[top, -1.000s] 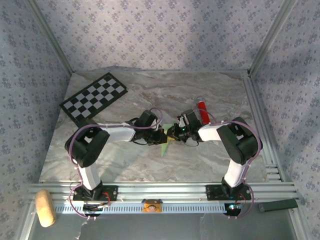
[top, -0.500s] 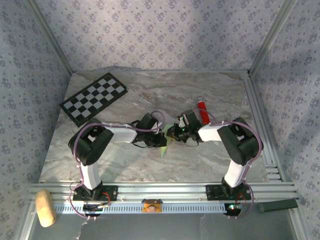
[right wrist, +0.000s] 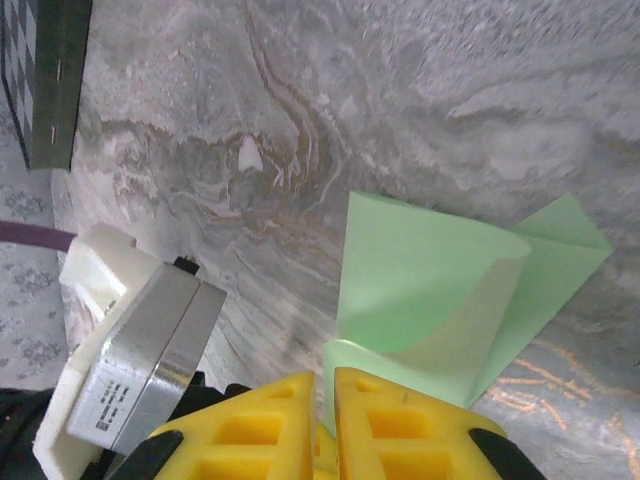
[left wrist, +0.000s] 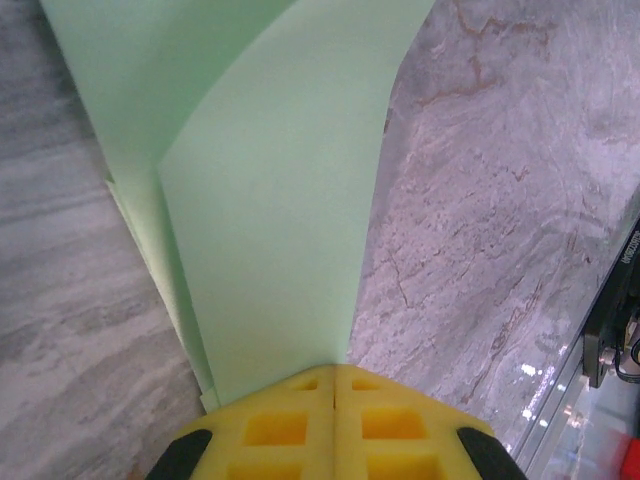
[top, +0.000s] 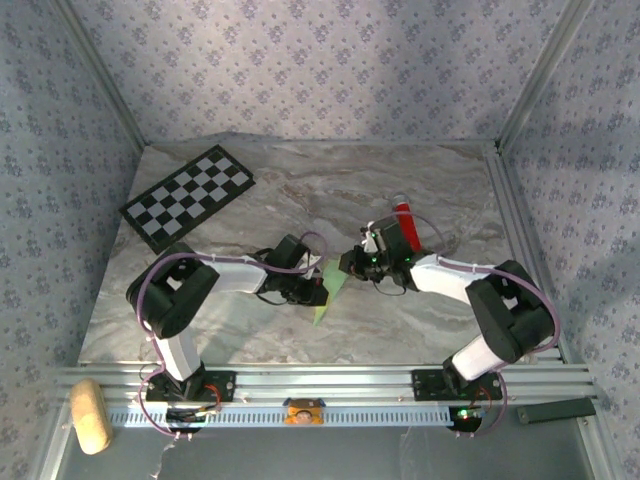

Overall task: Fold a paper plane with a square sheet of paper (pick it up from the middle)
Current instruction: Fold the wing for the fifth time at the center of the table.

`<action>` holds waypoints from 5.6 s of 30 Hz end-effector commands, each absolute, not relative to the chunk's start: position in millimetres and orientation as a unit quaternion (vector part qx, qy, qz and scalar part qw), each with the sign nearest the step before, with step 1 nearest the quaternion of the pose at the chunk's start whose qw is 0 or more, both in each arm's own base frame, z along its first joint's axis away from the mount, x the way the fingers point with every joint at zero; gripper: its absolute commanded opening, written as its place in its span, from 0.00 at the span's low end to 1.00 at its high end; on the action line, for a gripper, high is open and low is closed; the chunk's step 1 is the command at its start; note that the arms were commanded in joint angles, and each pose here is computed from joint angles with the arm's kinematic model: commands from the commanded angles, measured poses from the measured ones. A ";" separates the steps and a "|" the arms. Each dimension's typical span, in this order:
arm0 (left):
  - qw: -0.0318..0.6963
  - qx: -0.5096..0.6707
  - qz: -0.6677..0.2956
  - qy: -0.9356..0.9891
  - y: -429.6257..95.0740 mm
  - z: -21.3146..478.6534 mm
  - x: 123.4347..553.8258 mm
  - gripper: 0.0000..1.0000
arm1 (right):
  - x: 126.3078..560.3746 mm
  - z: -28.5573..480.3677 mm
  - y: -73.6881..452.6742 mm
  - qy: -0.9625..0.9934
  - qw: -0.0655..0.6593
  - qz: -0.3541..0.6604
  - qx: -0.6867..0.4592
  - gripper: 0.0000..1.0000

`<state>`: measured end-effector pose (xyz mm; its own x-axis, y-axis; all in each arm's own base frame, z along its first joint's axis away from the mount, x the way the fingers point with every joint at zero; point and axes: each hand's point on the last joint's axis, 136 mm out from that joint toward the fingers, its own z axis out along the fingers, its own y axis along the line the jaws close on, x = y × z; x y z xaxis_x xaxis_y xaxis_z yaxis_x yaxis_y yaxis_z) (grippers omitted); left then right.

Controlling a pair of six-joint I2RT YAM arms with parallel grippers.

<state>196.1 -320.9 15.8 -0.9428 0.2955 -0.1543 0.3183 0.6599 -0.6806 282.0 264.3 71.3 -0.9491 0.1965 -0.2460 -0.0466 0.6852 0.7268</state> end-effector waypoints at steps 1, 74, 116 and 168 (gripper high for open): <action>-0.061 0.149 -0.297 0.941 -281.1 -23.3 163.2 0.00 | 267.2 57.7 273.0 0.911 0.131 0.391 0.016 0.14; -0.036 0.109 -0.312 0.943 -288.6 -24.3 177.4 0.00 | 316.3 6.8 234.1 0.942 0.135 0.299 0.075 0.13; -0.015 0.096 -0.315 0.944 -291.8 -22.2 186.8 0.00 | 293.0 55.4 273.1 0.914 0.165 0.370 0.015 0.10; -0.051 0.126 -0.330 0.934 -307.2 -0.3 178.3 0.10 | 270.5 -22.3 231.2 0.953 0.100 0.271 0.096 0.03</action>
<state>212.3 -333.0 18.2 -0.9714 0.2160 -0.0984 0.2244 0.7012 -0.6767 289.5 264.4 20.2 -0.9571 0.1962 -0.2132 0.0059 0.7488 0.6627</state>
